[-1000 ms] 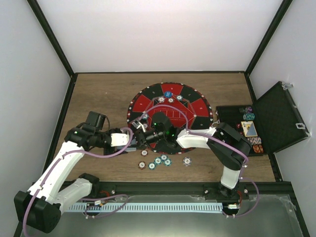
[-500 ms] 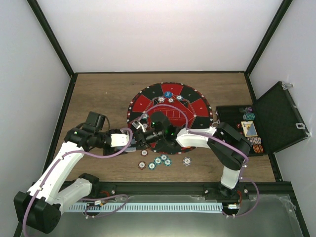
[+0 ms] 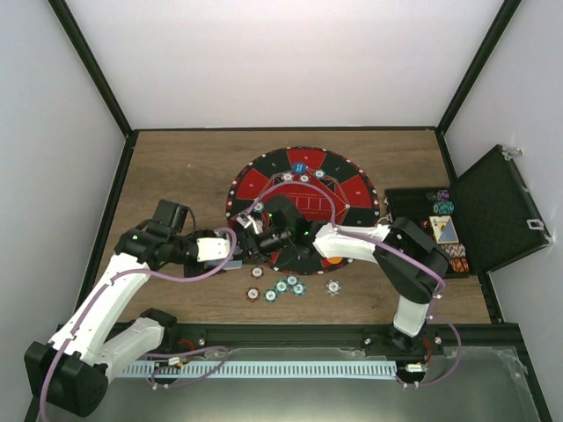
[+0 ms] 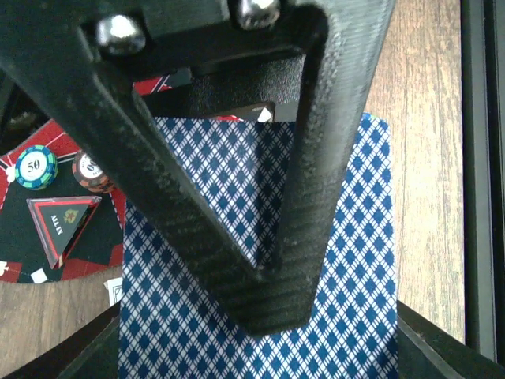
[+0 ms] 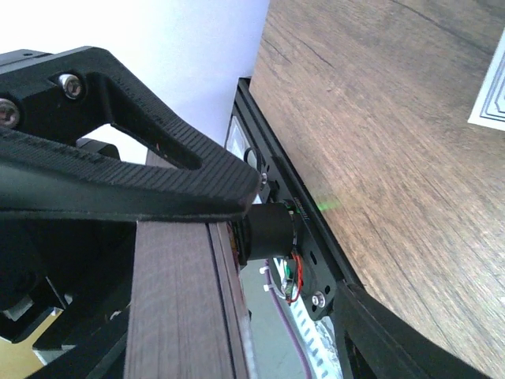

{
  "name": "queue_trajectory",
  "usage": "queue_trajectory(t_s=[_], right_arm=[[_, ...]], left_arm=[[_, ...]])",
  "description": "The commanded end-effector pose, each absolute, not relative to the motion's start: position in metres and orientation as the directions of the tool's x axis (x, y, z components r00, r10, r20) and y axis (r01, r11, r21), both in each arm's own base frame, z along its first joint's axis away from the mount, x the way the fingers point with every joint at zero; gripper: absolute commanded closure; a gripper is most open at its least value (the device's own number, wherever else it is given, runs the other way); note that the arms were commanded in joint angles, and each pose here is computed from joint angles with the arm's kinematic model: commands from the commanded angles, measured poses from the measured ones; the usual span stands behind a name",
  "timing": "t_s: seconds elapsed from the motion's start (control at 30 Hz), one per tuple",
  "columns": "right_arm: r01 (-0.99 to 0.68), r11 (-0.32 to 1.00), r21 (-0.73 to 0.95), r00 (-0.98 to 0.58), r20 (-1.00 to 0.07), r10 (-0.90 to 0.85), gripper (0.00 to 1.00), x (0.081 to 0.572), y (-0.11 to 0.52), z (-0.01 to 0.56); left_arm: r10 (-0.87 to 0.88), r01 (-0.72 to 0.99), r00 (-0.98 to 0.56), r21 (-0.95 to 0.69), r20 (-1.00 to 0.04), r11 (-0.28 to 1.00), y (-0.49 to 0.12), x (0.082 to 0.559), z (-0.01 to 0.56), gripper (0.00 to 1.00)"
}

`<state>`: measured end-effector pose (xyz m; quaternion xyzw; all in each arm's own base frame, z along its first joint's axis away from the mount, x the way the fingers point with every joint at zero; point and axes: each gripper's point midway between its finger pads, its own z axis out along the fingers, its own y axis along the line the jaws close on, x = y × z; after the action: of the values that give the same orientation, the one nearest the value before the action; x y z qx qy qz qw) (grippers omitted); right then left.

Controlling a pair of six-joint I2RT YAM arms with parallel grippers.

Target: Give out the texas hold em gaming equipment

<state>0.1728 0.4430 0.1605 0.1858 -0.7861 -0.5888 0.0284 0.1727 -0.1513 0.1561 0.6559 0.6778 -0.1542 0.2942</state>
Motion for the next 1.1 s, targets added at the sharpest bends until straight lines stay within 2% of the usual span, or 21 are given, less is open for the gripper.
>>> queue_trajectory(t_s=[0.0,0.33,0.57,0.6,0.67,0.73,1.07], right_arm=[[-0.291,0.265,0.919,-0.929,-0.206,-0.307,0.45,0.182,0.432,0.168],[-0.302,0.287,0.909,-0.936,-0.226,-0.27,0.49,0.189,0.411,0.176],[-0.318,0.276,0.907,-0.935,-0.253,-0.247,0.57,0.189,0.406,0.193],[-0.319,0.276,0.907,-0.935,-0.254,-0.247,0.55,0.189,0.406,0.193],[-0.323,0.268,0.908,-0.932,-0.256,-0.256,0.42,0.187,0.41,0.194],[-0.329,0.262,0.907,-0.927,-0.258,-0.273,0.36,0.182,0.419,0.194],[-0.289,0.214,0.933,-0.926,-0.216,-0.31,0.35,0.175,0.455,0.179]], left_arm=[[0.793,0.973,0.041,0.203,-0.608,0.105,-0.153,0.178,0.16,0.87],[0.793,0.971,0.024,0.203,-0.609,0.126,-0.153,0.183,0.16,0.87],[0.802,0.971,0.01,0.197,-0.598,0.135,-0.151,0.186,0.154,0.88],[0.802,0.971,0.009,0.196,-0.598,0.135,-0.152,0.186,0.154,0.88],[0.797,0.971,0.008,0.196,-0.603,0.138,-0.153,0.186,0.155,0.88],[0.79,0.971,0.008,0.195,-0.613,0.141,-0.154,0.187,0.158,0.88],[0.79,0.974,-0.002,0.179,-0.613,0.142,-0.154,0.185,0.157,0.88]])
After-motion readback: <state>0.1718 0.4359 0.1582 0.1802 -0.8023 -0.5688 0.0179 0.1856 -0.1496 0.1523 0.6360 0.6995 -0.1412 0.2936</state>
